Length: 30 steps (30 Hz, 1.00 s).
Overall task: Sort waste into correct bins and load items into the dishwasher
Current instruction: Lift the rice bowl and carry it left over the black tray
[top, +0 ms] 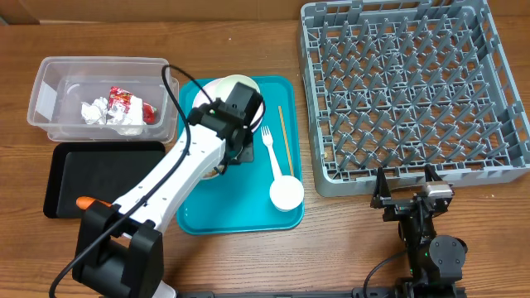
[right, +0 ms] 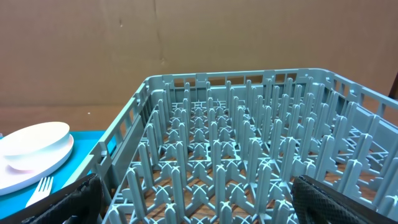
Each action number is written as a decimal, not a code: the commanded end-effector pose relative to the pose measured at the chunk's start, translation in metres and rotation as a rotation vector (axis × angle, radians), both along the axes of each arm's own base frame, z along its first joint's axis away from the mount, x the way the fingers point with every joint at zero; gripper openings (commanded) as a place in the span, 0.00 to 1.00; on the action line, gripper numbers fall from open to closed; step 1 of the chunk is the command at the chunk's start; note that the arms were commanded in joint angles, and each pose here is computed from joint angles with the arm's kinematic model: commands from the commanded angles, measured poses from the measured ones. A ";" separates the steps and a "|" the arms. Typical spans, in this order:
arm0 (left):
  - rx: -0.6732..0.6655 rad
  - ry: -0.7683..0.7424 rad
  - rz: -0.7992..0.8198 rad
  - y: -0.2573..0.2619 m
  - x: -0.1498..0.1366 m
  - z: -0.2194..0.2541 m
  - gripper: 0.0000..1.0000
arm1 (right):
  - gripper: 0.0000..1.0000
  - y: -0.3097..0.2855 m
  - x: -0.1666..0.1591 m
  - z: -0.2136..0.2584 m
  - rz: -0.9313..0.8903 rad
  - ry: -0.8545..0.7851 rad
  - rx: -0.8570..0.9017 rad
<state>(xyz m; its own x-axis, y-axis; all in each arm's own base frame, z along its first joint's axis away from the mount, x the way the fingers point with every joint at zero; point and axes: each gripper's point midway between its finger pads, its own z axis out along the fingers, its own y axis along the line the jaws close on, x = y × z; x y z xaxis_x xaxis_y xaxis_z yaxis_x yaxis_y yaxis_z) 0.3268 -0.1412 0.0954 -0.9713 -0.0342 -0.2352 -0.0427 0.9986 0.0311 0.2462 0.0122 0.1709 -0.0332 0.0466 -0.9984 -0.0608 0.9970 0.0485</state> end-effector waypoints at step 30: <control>-0.043 -0.080 0.210 0.144 0.017 0.071 0.04 | 1.00 -0.001 0.000 -0.001 -0.003 -0.008 -0.001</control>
